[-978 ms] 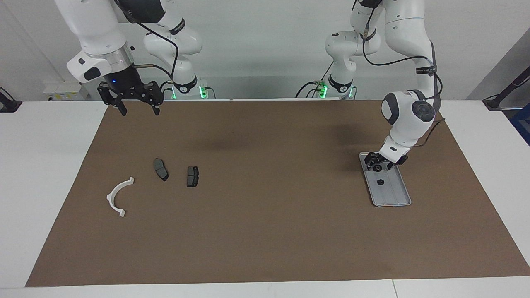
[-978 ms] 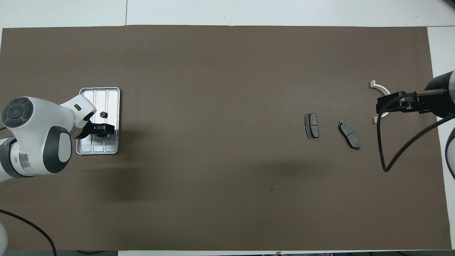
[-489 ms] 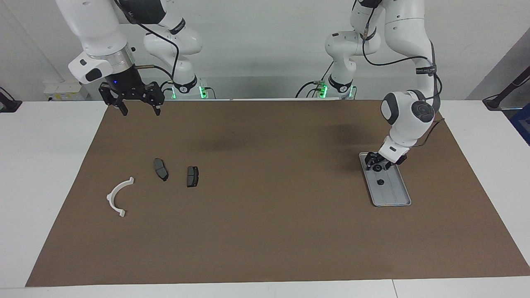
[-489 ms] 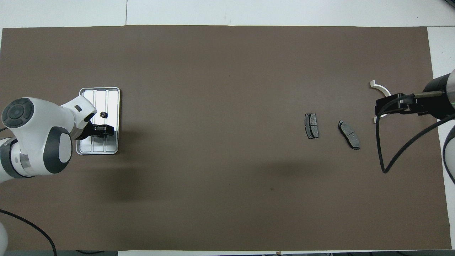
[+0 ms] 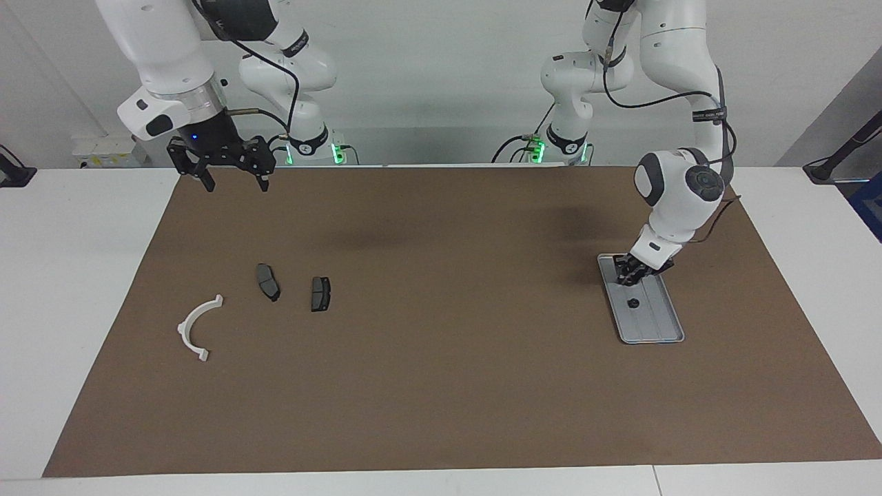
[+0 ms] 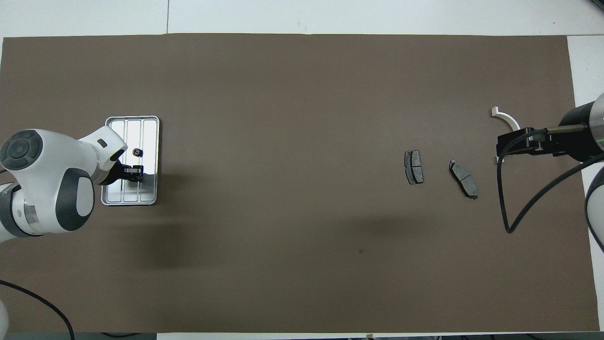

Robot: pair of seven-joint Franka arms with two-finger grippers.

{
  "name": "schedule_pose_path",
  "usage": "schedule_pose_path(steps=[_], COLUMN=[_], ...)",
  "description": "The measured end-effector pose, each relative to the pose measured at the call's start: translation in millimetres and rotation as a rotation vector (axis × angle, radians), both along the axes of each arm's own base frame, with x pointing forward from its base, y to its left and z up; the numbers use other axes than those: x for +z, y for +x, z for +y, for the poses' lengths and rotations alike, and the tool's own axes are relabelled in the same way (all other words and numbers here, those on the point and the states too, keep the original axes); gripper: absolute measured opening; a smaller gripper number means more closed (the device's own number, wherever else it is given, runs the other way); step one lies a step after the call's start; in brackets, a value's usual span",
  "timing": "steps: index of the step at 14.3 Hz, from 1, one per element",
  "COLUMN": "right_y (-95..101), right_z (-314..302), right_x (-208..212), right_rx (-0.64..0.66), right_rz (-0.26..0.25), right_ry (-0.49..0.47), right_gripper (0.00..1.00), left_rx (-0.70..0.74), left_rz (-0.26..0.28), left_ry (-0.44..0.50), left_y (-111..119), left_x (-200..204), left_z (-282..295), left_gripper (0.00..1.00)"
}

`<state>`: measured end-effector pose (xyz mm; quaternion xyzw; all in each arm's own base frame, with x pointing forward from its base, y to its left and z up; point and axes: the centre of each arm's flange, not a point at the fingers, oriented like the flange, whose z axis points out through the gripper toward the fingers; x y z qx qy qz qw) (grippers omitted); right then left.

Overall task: Place bearing gear from tray to pile
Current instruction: 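Carry the bearing to mid-table with the left gripper while the right gripper approaches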

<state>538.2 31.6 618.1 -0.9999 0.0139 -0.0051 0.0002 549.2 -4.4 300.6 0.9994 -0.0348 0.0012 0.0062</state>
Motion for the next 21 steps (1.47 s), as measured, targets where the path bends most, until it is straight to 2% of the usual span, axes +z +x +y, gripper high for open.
schedule_pose_path(steps=[4,6,11,15,18,21], right_y=[-2.0,-2.2,1.6,2.7,5.6,9.5], right_z=[0,1,11,16,18,22], right_x=[-8,-18,-56,-91,-116,-138], right_rx=[0.0,0.002,0.015,-0.019,-0.019,-0.013], right_rz=[0.016,0.007,-0.026,-0.04,-0.068,-0.064], right_ry=[-0.001,0.0,0.002,0.004,0.007,0.007], right_gripper=[1.0,1.0,1.0,1.0,1.0,1.0], left_rx=[0.048,0.105,0.208,0.265,0.273,0.29], left_rz=[-0.033,-0.041,-0.038,-0.033,-0.039,-0.058], left_ry=[-0.004,-0.011,-0.031,-0.042,-0.019,-0.003], left_y=[21,24,-21,-25,-17,-14], left_x=[31,45,49,41,16,11], left_z=[-17,-74,-248,-347,-371,-369], left_gripper=[0.35,0.35,0.35,0.35,0.35,0.35])
